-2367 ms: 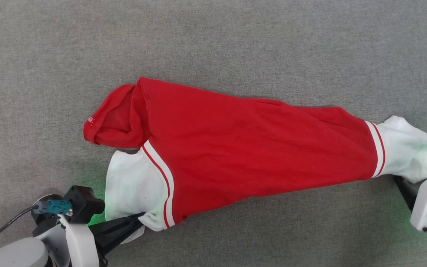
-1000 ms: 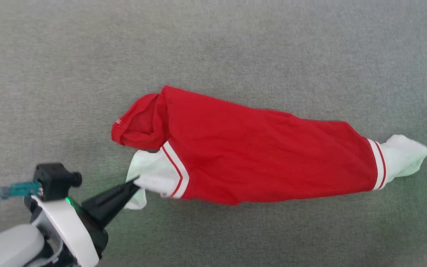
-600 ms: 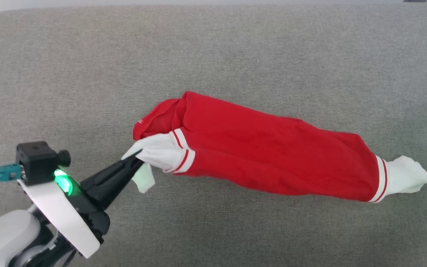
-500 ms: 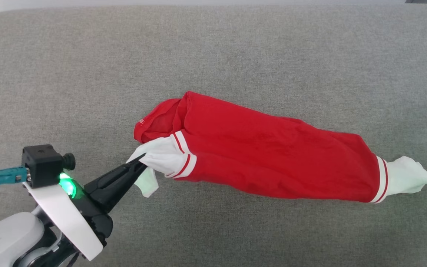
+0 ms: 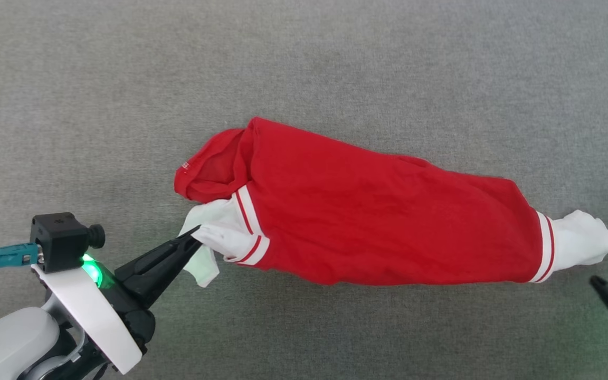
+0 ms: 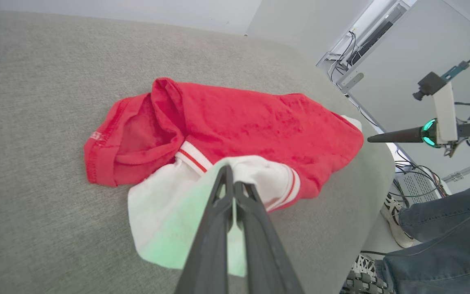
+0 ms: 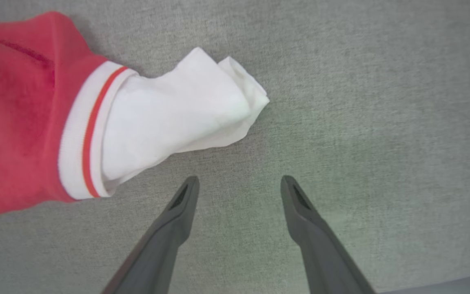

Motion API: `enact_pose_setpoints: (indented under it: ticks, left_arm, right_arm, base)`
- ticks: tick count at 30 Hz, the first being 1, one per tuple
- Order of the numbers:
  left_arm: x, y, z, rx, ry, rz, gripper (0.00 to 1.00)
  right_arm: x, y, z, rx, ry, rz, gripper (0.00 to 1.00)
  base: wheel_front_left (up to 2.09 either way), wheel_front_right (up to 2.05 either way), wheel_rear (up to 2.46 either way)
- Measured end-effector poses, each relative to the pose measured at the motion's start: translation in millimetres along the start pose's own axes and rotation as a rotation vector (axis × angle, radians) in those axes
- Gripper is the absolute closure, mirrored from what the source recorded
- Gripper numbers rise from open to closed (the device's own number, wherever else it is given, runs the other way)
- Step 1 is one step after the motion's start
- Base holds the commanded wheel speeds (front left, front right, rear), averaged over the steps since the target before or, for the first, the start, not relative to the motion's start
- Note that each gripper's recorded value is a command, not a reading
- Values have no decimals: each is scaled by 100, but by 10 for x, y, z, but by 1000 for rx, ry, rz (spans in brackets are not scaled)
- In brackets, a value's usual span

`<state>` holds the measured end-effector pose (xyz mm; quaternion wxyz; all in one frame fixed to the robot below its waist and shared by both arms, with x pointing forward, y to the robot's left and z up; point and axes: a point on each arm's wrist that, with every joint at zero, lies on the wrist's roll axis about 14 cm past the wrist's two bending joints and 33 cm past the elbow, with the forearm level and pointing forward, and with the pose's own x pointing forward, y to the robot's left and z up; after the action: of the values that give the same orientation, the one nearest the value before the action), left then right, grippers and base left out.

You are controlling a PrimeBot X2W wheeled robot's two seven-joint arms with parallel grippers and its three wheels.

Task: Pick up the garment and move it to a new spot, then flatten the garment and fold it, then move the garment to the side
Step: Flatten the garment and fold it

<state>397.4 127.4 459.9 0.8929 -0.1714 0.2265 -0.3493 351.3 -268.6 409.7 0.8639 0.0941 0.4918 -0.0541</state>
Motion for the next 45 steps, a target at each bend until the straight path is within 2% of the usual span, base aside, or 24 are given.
enact_pose_setpoints:
  ticks: [3, 9, 17, 25, 26, 27, 28, 32, 38, 45]
  left_arm:
    - [27, 34, -34, -4, 12, 0, 100]
    - [48, 85, -108, -13, 35, 3, 100]
    - [40, 125, -167, -27, 49, 12, 100]
    - [45, 152, -209, -37, 58, 17, 100]
    - [48, 155, -210, -37, 58, 18, 100]
    - [50, 154, -212, -39, 58, 18, 100]
    - [50, 154, -219, -40, 59, 18, 100]
    - [60, 154, -226, -44, 58, 18, 100]
    - [71, 159, -159, -44, 33, 25, 100]
    - [-2, 111, 155, -53, -81, 41, 100]
  right_arm:
    - [109, 77, -83, 7, 24, 17, 0]
    - [323, 208, 75, 23, -38, 43, 0]
    - [548, 262, 46, 18, 0, 42, 0]
    - [679, 282, -17, -41, 53, 13, 0]
    - [689, 283, -23, -55, 58, 8, 48]
    - [699, 284, -25, -65, 62, 6, 87]
    - [707, 287, -25, -74, 64, 3, 100]
    - [738, 305, 1, -103, 58, -6, 100]
    - [708, 311, 67, -61, 14, 14, 100]
    - [342, 375, 464, 42, -188, 109, 100]
  base:
    - [0, 0, 0]
    - [0, 0, 0]
    - [0, 0, 0]
    - [0, 0, 0]
    - [0, 0, 0]
    - [0, 0, 0]
    - [0, 0, 0]
    - [0, 0, 0]
    - [0, 0, 0]
    - [0, 0, 0]
